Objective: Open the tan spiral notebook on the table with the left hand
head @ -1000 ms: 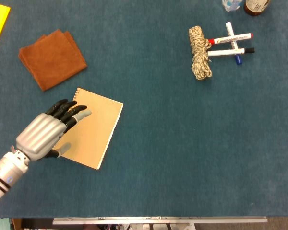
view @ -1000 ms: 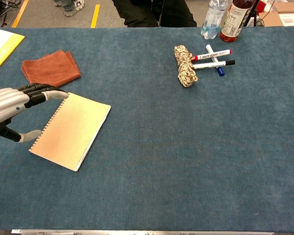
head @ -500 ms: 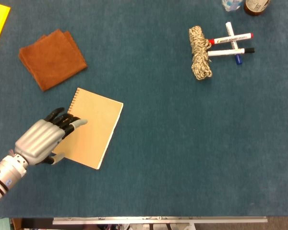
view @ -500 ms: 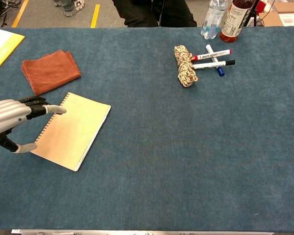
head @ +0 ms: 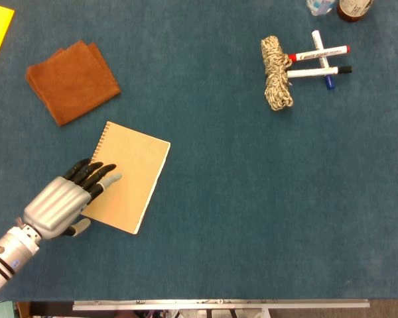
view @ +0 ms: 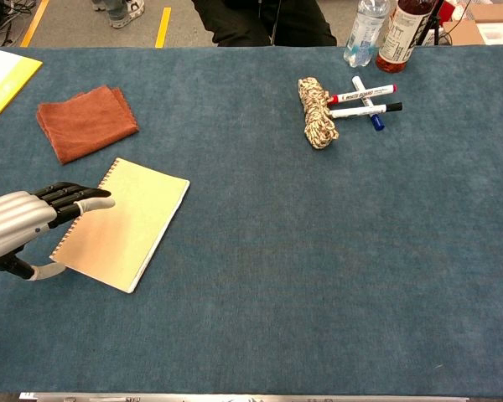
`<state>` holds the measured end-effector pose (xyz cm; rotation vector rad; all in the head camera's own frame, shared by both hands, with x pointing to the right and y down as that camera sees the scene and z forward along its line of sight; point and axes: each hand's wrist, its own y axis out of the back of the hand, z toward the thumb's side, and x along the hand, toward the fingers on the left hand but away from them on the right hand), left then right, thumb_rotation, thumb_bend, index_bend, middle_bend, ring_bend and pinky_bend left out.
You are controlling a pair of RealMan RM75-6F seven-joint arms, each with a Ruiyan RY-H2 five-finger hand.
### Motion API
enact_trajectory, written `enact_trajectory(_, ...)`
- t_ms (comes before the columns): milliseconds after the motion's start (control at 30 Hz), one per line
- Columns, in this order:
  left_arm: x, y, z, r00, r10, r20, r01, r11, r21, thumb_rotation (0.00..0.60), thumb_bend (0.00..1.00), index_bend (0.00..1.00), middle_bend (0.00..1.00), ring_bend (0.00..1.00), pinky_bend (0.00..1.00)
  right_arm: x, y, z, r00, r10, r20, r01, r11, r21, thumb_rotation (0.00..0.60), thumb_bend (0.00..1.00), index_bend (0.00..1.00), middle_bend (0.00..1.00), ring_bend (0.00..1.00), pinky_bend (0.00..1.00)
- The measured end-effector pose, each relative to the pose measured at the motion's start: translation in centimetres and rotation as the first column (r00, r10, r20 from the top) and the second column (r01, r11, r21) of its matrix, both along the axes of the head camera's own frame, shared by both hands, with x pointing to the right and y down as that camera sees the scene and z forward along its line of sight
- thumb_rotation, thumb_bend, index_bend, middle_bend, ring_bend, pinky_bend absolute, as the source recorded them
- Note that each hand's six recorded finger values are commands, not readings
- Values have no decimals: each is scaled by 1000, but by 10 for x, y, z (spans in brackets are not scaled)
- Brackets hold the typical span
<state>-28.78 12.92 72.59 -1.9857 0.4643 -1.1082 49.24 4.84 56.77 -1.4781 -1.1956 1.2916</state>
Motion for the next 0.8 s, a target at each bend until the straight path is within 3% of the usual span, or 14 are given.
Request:
enact_trajectory(400,-2,-4,26,999,28,39,-29,999,27,600,246,0,0,0,0,3,4,-5,1000,14,-6,-14,1000,8,600,186,258,242,151,280)
enact_trajectory(800,-22,0,30,997,11,77,-12,1000,16,600,246,0,0,0,0,-1,6,-6,1000,9,-6,-9,1000,6,600,186,258,242,151,280)
